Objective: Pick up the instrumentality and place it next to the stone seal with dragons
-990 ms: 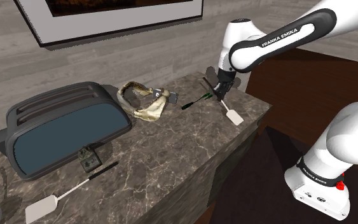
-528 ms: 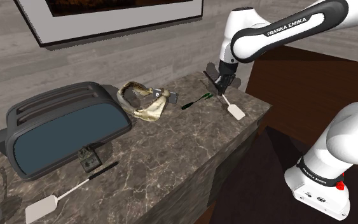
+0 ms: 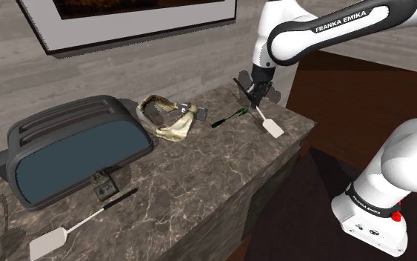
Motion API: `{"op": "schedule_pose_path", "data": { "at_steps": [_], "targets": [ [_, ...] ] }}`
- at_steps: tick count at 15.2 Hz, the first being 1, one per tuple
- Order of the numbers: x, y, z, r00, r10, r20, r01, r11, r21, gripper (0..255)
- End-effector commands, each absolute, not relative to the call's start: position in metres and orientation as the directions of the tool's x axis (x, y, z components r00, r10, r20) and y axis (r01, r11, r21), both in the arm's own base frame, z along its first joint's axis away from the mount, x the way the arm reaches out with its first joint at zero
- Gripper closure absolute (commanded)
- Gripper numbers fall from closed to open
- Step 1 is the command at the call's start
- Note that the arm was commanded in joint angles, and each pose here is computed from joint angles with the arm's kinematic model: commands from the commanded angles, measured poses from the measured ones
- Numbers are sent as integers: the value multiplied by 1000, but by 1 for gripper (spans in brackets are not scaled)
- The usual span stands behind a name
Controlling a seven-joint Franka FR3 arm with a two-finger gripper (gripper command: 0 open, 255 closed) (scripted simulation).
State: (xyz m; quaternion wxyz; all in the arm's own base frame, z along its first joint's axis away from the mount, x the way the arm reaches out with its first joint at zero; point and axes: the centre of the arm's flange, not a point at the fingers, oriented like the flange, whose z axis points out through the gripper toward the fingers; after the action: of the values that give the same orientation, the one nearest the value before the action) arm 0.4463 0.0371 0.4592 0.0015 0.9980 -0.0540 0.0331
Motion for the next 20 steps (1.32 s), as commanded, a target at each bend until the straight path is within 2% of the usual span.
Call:
{"op": "schedule_pose_path", "data": {
  "at_steps": [1,20],
  "targets": [
    [446,63,461,992,-109,66,-109,-994,0,255],
    [443,314,461,992,-109,66,-109,-994,0,255]
  ]
}}
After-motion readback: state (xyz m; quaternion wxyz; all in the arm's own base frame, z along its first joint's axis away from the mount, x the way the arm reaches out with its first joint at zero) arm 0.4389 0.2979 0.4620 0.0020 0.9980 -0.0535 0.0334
